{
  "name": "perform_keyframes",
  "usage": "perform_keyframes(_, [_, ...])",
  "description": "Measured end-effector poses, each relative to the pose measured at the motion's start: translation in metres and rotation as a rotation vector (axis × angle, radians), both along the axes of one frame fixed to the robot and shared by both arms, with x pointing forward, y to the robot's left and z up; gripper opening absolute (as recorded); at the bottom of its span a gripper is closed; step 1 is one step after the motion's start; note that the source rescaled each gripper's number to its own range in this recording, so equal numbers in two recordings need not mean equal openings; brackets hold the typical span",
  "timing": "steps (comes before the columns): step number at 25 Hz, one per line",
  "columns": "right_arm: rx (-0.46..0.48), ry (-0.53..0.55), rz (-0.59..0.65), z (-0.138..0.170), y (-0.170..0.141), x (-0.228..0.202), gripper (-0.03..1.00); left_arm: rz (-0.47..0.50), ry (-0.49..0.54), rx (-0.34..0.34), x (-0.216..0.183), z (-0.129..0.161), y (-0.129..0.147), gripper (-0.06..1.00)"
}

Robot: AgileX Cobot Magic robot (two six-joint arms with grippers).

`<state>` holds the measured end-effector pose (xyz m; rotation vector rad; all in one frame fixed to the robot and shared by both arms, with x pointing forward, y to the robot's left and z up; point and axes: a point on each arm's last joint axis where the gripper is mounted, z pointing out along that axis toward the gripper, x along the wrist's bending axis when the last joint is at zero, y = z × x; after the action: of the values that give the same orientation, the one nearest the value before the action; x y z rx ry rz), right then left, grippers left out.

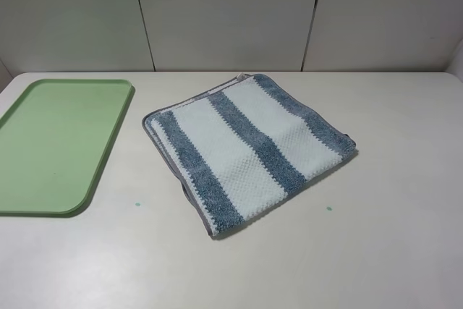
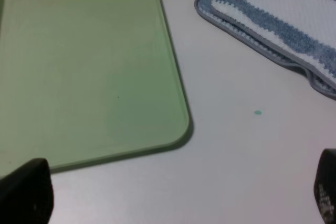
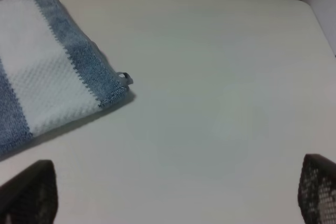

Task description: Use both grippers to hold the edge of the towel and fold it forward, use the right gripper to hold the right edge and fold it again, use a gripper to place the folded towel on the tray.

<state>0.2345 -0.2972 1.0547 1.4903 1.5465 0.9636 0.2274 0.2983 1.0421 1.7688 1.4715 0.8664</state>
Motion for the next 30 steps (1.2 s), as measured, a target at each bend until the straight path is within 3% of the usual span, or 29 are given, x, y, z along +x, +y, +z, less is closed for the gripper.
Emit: perform_keyframes(30, [0.0, 0.0, 0.0, 0.0, 0.0, 0.0, 1.0, 0.0, 0.0, 0.0, 0.0, 0.0, 0.0, 1.0])
